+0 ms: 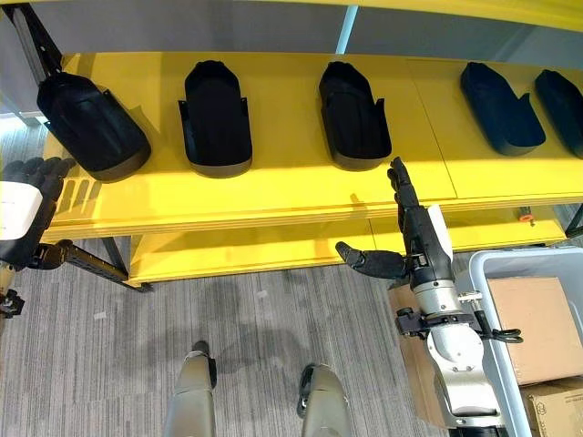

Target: Move parts from the plastic box to the shelf.

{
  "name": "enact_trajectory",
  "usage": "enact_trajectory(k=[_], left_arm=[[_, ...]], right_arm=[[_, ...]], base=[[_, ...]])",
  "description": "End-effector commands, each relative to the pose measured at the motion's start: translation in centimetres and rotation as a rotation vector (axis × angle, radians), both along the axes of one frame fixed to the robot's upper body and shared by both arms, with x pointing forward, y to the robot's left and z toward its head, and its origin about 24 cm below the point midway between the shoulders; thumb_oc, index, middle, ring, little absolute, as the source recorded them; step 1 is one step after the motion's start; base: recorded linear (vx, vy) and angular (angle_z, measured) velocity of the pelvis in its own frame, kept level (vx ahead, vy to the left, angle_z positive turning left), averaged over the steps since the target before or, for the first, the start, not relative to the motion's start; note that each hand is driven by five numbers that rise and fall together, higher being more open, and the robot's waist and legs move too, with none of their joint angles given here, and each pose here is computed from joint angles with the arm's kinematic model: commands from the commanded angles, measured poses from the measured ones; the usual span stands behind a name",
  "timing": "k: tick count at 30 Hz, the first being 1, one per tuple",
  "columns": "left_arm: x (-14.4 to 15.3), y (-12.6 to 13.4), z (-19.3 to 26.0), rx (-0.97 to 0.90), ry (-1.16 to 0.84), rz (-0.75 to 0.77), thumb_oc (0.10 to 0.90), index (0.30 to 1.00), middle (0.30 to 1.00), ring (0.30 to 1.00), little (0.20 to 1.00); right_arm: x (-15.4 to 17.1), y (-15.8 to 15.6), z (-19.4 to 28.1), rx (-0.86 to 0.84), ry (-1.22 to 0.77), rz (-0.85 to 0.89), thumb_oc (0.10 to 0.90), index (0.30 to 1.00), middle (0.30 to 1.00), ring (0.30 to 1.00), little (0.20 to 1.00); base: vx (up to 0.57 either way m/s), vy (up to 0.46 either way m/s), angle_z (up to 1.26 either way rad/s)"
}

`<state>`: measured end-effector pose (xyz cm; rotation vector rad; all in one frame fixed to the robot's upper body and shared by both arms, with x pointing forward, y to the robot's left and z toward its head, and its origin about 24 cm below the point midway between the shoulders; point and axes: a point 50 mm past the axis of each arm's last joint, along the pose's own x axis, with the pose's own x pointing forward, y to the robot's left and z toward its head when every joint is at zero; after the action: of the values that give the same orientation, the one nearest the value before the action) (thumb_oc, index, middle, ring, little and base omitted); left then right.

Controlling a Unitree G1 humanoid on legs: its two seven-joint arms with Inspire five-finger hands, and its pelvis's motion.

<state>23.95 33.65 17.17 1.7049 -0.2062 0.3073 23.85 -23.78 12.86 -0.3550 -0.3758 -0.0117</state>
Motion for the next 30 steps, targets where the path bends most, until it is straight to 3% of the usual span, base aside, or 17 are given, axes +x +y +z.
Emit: enact_trajectory(k=[1, 5, 12, 23, 30], left_arm=[[-0.7, -0.4, 6.0, 0.021, -0.301, -0.040, 0.900, 1.000, 1.000, 1.000, 1.000], [-2.3, -1.6, 5.2, -0.169, -0.419, -0.106, 0.900, 1.000, 1.000, 1.000, 1.000], [-2.1, -4.1, 3.6, -0.415, -0.504, -0.215, 0.900, 1.000, 1.000, 1.000, 1.000], [1.8, -8.8, 4.1, -0.689, -0.619, -0.402, 0.900, 1.000, 1.000, 1.000, 1.000], [4.0, -10.1, 5.7, -0.760, -0.668, -0.450, 0.900, 1.000, 1.000, 1.000, 1.000]], right_arm=[[-1.0, -0.6, 5.6, -0.041, -0.299, -0.031, 0.900, 1.000, 1.000, 1.000, 1.000], [-1.4, -0.8, 5.5, -0.029, -0.305, -0.054, 0.900, 1.000, 1.000, 1.000, 1.000], [-1.4, -0.5, 5.2, -0.017, -0.301, -0.054, 0.900, 1.000, 1.000, 1.000, 1.000], [-0.7, 0.9, 5.1, -0.018, -0.306, -0.015, 0.900, 1.000, 1.000, 1.000, 1.000], [-0.5, 1.5, 5.2, -0.015, -0.317, 0.016, 0.900, 1.000, 1.000, 1.000, 1.000]], base=[[0.00, 0.000, 0.00], [0.00, -0.025, 0.01], [0.00, -0.021, 0.02], [-0.03, -0.016, 0.03], [0.00, 0.000, -0.01]])
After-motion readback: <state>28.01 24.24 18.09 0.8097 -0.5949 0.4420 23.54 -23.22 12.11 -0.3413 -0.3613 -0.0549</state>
